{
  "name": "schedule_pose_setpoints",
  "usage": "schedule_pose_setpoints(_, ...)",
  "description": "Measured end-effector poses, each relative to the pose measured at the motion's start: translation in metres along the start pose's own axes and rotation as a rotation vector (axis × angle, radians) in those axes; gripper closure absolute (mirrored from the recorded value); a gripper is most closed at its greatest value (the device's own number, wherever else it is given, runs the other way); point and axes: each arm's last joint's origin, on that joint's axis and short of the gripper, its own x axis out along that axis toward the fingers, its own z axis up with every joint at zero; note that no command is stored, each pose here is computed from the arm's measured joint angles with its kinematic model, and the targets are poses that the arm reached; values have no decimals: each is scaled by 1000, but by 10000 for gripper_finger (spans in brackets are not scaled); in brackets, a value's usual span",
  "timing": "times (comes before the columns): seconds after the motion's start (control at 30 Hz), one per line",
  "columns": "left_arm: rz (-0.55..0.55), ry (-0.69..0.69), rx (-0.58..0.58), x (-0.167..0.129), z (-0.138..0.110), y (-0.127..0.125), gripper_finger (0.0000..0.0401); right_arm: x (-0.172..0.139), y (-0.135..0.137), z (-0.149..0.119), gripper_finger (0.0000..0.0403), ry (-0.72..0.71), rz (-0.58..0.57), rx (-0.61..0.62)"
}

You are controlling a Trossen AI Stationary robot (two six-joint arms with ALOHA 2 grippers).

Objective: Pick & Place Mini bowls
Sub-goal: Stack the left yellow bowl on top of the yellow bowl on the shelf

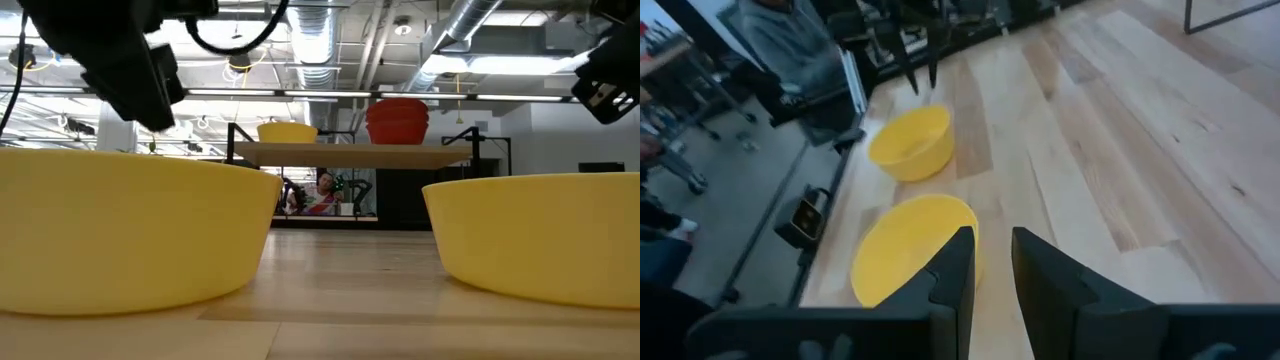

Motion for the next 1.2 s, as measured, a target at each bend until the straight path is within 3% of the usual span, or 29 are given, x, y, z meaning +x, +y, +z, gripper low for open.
schedule_pose_setpoints(0.13, 54, -19, 0, 0, 1, 4, 313, 4, 1, -3, 342, 20, -15, -18)
schedule_pose_setpoints(0.83, 86, 7, -21, 9, -10, 13, 313, 18, 6, -13, 342, 54, -49, 1)
schedule_pose_setpoints(1.2, 41, -44, -47, 13, -12, 14, 313, 18, 7, -11, 342, 42, -40, 11)
